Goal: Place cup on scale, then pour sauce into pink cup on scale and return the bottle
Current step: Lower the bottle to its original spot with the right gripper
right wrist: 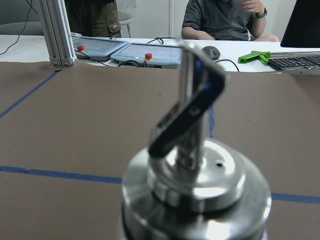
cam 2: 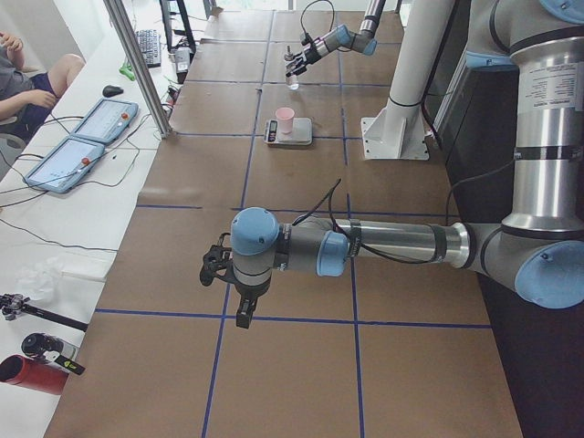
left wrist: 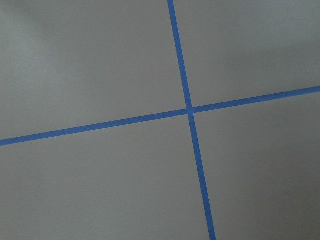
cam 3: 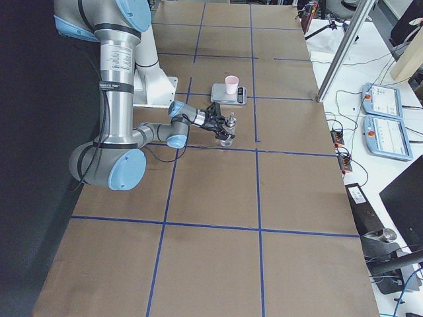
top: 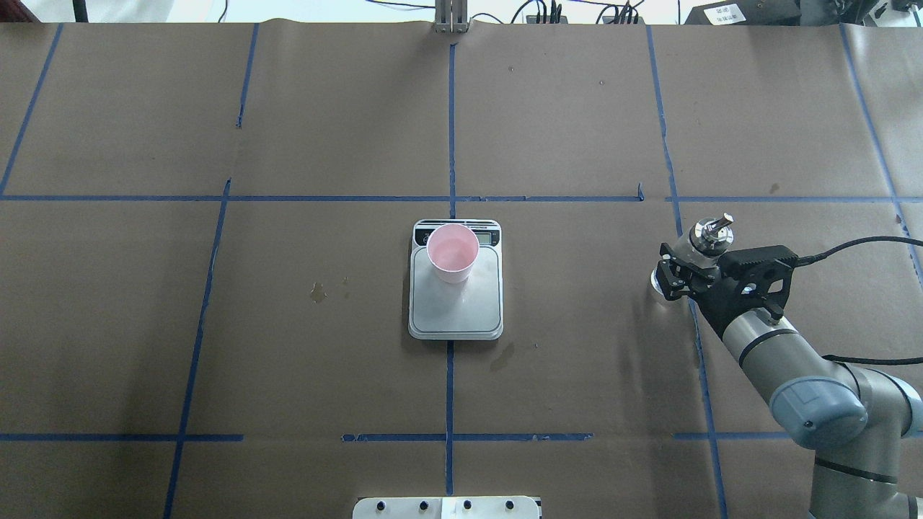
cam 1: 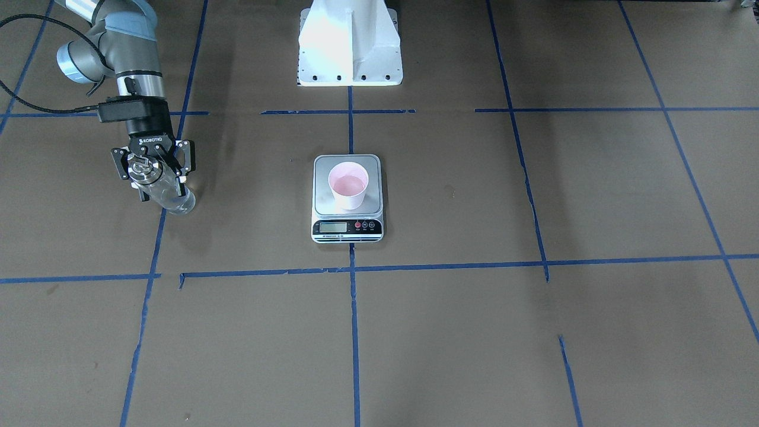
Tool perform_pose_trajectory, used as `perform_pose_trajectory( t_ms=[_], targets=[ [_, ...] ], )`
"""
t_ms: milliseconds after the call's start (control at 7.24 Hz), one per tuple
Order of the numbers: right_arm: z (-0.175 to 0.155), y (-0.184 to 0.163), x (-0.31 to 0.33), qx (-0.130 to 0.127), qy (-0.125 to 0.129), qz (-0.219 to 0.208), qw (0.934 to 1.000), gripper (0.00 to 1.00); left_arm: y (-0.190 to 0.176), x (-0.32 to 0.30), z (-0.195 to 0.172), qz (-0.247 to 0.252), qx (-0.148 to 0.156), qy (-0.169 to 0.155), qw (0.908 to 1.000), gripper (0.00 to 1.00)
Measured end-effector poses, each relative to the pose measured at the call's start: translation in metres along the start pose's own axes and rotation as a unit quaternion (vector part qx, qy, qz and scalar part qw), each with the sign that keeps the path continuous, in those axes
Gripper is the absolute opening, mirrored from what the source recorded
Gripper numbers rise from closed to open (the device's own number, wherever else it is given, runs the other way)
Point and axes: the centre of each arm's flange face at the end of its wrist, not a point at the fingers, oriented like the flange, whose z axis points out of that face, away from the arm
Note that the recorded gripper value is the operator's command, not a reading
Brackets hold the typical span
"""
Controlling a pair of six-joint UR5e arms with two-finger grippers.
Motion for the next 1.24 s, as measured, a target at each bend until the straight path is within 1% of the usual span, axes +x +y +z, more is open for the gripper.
perform_pose_trajectory(
  t_ms=[276, 691, 829, 1244],
  targets=[
    [-0.0001, 0.0, 0.0001, 0.0, 0.0, 0.0, 1.0, 0.54, 0.0001, -0.0003, 0.0003, 0.0, 0.0, 0.0, 1.0, 1.0],
    [0.0003, -0.0002, -0.0008, -0.002, 0.007, -0.007, 0.9999, 0.65, 0.0003, -0.0007, 0.0007, -0.001, -0.001, 0.0, 1.0, 1.0],
    [0.0005, -0.0002, -0.0007, -0.002, 0.009, -0.008, 0.9999, 0.81, 0.0004, -0.001, 0.001, -0.001, -0.001, 0.0, 1.0, 1.0],
    [0.0004, -0.0009, -0.0013, -0.001, 0.01, -0.008, 0.9999, 0.82, 0.0007, -0.0015, 0.0016, -0.002, -0.002, 0.0, 1.0, 1.0]
  ],
)
